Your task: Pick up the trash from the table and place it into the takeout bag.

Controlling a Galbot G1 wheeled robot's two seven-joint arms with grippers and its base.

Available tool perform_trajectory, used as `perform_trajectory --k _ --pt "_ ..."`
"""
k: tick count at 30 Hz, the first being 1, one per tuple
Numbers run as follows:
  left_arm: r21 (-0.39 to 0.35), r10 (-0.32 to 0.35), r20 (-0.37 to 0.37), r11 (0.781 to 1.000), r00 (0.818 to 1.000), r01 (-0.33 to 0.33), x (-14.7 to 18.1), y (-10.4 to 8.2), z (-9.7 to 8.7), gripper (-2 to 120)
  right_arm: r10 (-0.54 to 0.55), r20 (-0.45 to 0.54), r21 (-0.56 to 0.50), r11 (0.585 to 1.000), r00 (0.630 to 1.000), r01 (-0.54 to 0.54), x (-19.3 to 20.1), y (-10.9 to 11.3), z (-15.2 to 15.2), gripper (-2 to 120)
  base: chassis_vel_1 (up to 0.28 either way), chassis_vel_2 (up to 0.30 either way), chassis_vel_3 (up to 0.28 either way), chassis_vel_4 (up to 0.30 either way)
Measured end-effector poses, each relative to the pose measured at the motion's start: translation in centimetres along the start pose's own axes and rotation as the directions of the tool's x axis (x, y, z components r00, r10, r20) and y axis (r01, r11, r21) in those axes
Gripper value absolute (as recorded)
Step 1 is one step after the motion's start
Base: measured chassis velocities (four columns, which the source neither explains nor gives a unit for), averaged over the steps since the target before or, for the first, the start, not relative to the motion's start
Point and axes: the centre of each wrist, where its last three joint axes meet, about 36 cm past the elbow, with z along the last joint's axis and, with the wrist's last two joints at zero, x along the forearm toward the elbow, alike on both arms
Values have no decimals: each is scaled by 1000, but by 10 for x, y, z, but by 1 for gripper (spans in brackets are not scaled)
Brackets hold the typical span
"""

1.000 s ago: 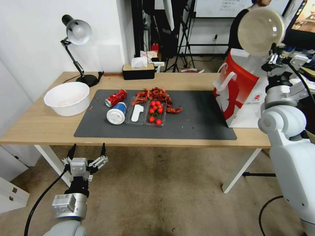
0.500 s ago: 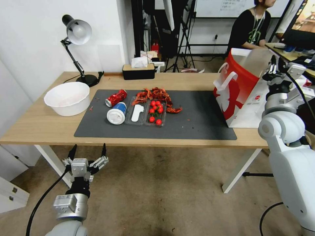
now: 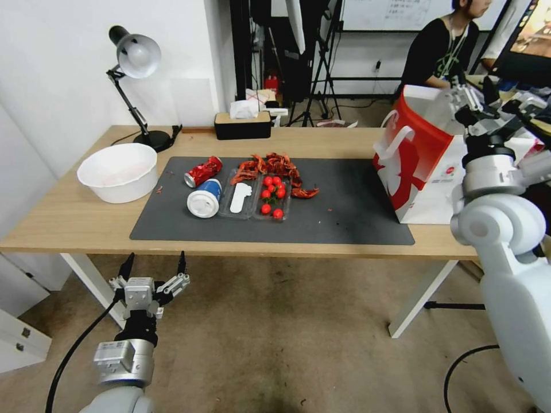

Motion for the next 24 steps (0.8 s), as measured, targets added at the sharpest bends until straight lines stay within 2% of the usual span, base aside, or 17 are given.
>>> perform_trajectory --k 4,6,8,10,13,18,24 --pt "1 1 2 1000 1000 -1 -1 0 0 100 -108 -30 -1 994 994 108 27 14 10 99 0 0 0 0" --pt "0 2 2 1000 1000 -2 -1 0 0 100 -130 -48 24 991 990 131 38 18 15 100 0 0 0 0" --pt "-2 4 4 1000 1000 -4 -2 0 0 100 -155 -103 112 980 983 166 68 27 29 100 0 0 0 0" --pt "-2 4 4 1000 1000 -4 -2 0 0 100 -155 -117 129 977 981 170 77 29 33 100 0 0 0 0" --pt "-2 6 3 1000 1000 -6 -2 1 1 100 -144 -154 186 967 978 172 109 36 48 100 0 0 0 0" --pt "-2 7 1 1000 1000 -7 -3 2 2 100 -105 -179 230 962 978 145 138 40 60 100 0 0 0 0" --pt "-4 10 -4 1000 1000 -10 -4 3 5 100 10 -216 299 953 976 56 191 42 77 100 0 0 0 0"
